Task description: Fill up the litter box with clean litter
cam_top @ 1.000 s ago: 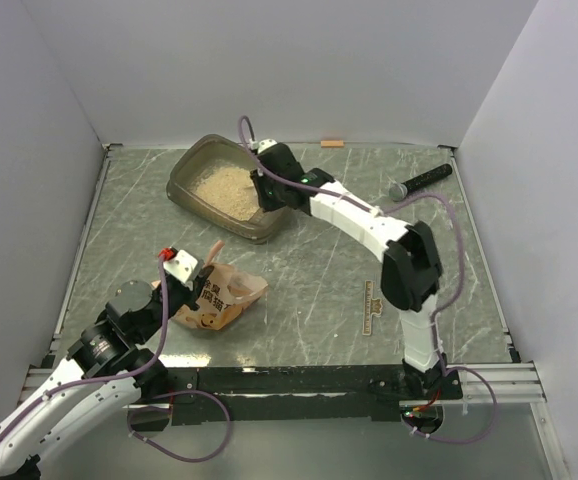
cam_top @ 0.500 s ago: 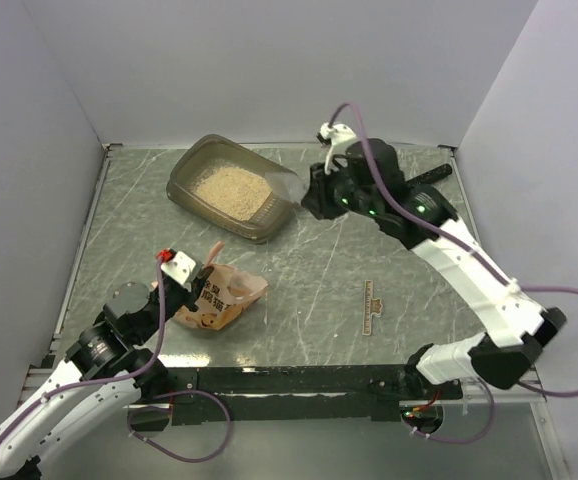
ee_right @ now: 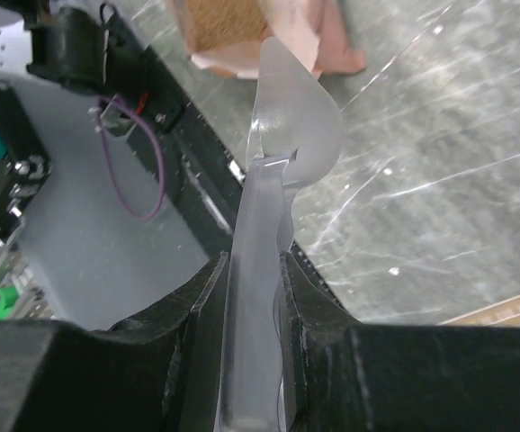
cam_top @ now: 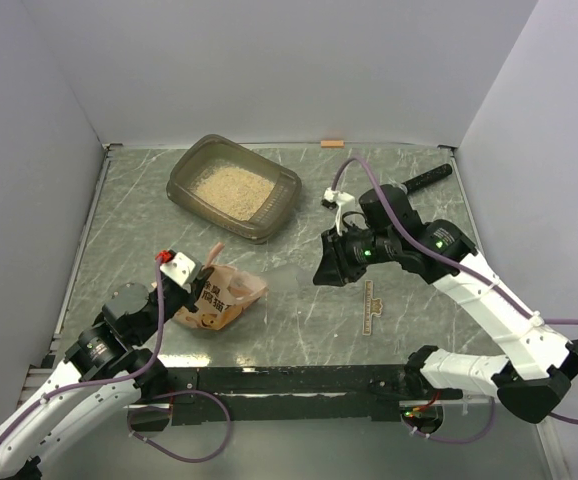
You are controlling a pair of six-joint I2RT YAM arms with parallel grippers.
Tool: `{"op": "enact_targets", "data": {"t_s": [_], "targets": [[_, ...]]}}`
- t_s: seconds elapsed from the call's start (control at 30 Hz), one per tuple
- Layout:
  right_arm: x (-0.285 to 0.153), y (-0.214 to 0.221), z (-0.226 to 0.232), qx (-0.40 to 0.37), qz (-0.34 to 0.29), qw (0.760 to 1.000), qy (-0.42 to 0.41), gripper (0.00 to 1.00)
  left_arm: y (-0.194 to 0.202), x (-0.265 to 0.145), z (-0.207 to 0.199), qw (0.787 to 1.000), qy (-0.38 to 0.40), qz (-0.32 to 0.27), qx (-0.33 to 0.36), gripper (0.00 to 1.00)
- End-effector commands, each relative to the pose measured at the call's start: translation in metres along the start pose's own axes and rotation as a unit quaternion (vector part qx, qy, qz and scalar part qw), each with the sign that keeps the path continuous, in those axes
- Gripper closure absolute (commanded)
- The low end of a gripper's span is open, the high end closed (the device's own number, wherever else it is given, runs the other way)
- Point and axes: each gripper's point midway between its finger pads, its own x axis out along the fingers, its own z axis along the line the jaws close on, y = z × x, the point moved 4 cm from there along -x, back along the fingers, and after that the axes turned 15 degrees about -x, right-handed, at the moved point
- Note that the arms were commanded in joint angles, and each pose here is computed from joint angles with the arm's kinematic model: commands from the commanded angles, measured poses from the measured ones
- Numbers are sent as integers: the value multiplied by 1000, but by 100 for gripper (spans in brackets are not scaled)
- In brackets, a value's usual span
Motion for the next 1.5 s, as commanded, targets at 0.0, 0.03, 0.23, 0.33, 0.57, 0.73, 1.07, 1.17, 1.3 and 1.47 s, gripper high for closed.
{"op": "enact_targets", "data": {"t_s": [0.0,0.03,0.23,0.33,0.57,0.73,1.07,1.17,1.3,1.47], "targets": [[-1,-5,12,-2,-27,999,-37,100,-18,0,-12,999,31,-29,-15,99],[2,-6,12,0,-24,999,-43,100,-17,0,-12,999,34,-28,-15,99],[12,-20,15,-5,-28,998,-57,100,-15,1,-17,998,49,-22,-15,99],[21,-28,17,-7,-24,997,-70,100,-15,2,-19,998,57,-20,-15,99],[52,-37,15,6,-4,995,-99,100,-16,1,-21,997,66,-21,-15,99],[84,-40,14,30,22,989,-141,100,-17,0,-23,997,72,-24,-16,99],[140,-32,0,131,83,977,-150,100,-18,-2,-24,997,77,-27,-17,99],[155,-27,-9,171,105,971,-126,100,-19,-3,-24,997,77,-27,-17,99],[187,-12,-23,223,129,961,-100,100,-19,-3,-25,996,80,-28,-17,99],[223,-3,-33,272,130,948,-100,100,-20,-4,-26,996,83,-31,-17,99]]}}
